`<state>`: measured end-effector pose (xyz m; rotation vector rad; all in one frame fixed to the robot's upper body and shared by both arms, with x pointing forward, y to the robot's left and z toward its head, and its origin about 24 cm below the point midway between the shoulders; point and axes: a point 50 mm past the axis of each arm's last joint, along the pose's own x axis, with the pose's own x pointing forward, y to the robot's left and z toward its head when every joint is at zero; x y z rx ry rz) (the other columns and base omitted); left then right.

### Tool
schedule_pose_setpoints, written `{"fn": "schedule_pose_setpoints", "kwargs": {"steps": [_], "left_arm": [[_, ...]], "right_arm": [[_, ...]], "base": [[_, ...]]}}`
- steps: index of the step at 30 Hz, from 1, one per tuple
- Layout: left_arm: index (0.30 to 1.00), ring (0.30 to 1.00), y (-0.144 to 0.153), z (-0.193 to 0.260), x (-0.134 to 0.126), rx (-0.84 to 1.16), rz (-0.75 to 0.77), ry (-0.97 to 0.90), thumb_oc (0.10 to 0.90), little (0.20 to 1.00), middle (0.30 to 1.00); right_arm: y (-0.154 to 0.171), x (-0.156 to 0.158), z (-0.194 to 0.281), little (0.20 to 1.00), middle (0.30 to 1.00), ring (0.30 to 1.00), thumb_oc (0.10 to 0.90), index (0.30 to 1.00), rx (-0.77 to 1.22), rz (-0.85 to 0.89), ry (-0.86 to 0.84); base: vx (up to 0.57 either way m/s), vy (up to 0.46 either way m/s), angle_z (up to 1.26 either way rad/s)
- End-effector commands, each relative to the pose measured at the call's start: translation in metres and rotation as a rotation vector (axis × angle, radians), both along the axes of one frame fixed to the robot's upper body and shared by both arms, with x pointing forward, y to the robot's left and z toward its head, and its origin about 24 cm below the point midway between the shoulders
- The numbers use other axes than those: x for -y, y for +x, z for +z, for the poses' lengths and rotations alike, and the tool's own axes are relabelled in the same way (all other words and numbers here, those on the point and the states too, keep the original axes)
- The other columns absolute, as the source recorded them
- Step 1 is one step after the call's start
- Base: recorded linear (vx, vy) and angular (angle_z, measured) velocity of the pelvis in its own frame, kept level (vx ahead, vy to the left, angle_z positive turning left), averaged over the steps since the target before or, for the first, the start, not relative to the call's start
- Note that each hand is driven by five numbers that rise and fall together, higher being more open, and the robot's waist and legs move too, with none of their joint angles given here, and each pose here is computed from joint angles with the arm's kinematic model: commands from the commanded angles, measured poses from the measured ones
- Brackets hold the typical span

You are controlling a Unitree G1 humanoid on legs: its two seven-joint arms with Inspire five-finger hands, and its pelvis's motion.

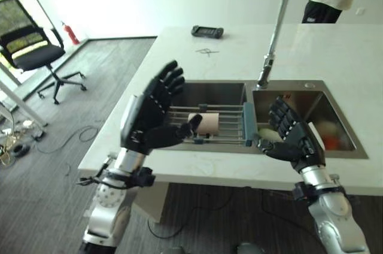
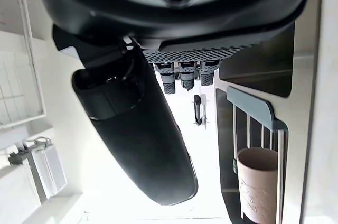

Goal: Place the dishes in the dishwasher.

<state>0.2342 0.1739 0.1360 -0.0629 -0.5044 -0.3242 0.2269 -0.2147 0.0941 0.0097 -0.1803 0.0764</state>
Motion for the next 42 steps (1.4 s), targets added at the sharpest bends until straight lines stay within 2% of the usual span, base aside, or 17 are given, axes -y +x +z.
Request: {"fn": "schedule_pose_setpoints", "kwargs": {"steps": [1,5,8,11,13,16,20,28,38,42], "left_arm": [[0.9,0.9,-0.012,0.048,-0.016,0.308,0.067,-0.018,0.8,0.9,0.9],[0.9,0.9,-0.003,0.052,-0.02,0.292,0.105,0.081,0.8,0.9,0.9],[0.9,0.9,0.007,0.056,-0.021,0.257,0.04,0.141,0.8,0.9,0.9],[0.9,0.9,0.014,0.059,-0.021,0.255,0.049,0.201,0.8,0.9,0.9],[0.9,0.9,0.019,0.061,-0.022,0.257,0.082,0.293,0.8,0.9,0.9],[0.9,0.9,0.024,0.071,-0.038,0.275,0.147,0.553,0.8,0.9,0.9],[0.9,0.9,0.037,0.086,-0.06,0.201,0.208,0.717,0.8,0.9,0.9],[0.9,0.9,0.068,0.086,-0.059,0.072,0.201,0.753,0.8,0.9,0.9],[0.9,0.9,0.101,0.06,-0.042,-0.123,0.102,0.556,0.8,0.9,0.9],[0.9,0.9,0.107,0.044,-0.042,-0.186,0.124,0.587,0.8,0.9,0.9]], "right_arm": [[0.007,-0.004,0.053,0.9,0.9,0.9,0.8,0.9,0.271,0.072,-0.041],[0.007,-0.001,0.054,0.9,0.9,0.9,0.8,0.9,0.261,0.065,-0.014],[0.007,0.002,0.05,0.9,0.9,0.9,0.8,0.9,0.237,0.061,-0.045],[0.011,0.001,0.05,0.9,0.9,0.9,0.8,0.9,0.231,0.064,-0.058],[0.014,0.002,0.053,0.9,0.9,0.9,0.8,0.9,0.236,0.059,-0.063],[0.015,0.01,0.059,0.9,0.9,0.9,0.8,0.9,0.228,0.059,-0.111],[0.017,0.017,0.062,0.9,0.9,0.9,0.8,0.9,0.214,0.062,-0.123],[0.023,0.007,0.067,0.9,0.9,0.9,0.8,0.9,0.219,0.113,-0.175],[0.025,0.005,0.064,0.9,0.9,0.9,0.8,0.9,0.223,0.135,-0.204],[0.025,0.006,0.064,0.9,0.9,0.9,0.8,0.9,0.221,0.135,-0.214]], "base": [[0.13,0.167,-0.38],[0.06,0.123,-0.65],[0.02,0.125,0.02],[0.01,0.119,0.22],[0.03,0.108,0.18],[0.04,0.138,0.01],[0.02,0.101,-0.09],[0.01,0.07,-0.17],[0.01,0.017,-0.19],[0.0,0.006,-0.11]]}}
